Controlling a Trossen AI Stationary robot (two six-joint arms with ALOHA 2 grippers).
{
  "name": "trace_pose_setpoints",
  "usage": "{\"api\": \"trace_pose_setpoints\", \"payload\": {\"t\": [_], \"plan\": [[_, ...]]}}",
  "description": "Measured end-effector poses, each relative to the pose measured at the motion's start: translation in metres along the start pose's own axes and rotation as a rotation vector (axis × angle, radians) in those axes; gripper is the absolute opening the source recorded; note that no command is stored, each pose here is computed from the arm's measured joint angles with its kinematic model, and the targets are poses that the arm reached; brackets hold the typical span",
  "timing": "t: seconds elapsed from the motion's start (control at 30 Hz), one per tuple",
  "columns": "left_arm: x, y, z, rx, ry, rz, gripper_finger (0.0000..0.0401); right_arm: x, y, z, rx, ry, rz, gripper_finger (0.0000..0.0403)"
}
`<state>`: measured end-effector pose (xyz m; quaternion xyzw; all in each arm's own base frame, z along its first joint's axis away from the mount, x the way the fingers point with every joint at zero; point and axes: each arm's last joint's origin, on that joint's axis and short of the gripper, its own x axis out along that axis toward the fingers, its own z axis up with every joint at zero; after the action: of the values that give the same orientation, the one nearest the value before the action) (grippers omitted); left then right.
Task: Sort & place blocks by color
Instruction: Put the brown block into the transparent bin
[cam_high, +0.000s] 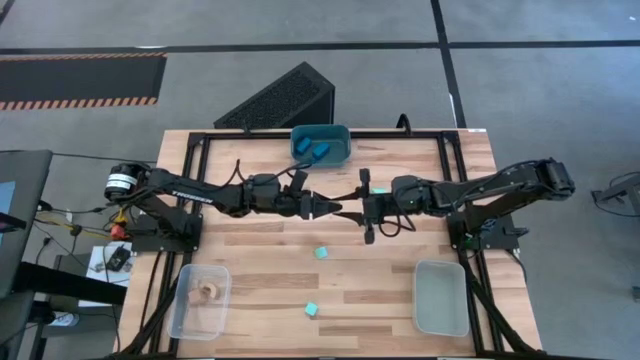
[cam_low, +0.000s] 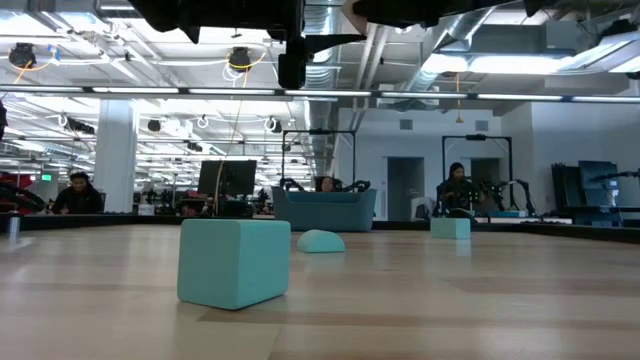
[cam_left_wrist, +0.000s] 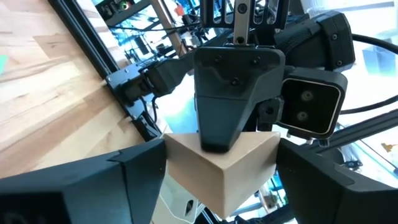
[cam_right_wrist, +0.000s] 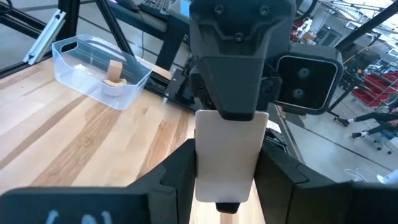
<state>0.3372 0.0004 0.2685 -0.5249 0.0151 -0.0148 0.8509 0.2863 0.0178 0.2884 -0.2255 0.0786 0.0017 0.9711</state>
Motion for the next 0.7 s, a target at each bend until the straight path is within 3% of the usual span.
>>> {"api": "trace_pose_setpoints", "payload": {"t": [0.47, 0.7], "plan": [[0.0001, -0.0016, -0.0007, -0.007, -0.003, -0.011, 0.0251, -0.0001, -0.0004, 0.0005, 0.038, -0.005, -0.003, 0.0163], [0.0, -0.0023, 0.0, 0.002, -0.011, -0.018, 0.0251, 0.0003, -0.0015, -0.0007, 0.104, 0.012, -0.034, 0.0201]]}}
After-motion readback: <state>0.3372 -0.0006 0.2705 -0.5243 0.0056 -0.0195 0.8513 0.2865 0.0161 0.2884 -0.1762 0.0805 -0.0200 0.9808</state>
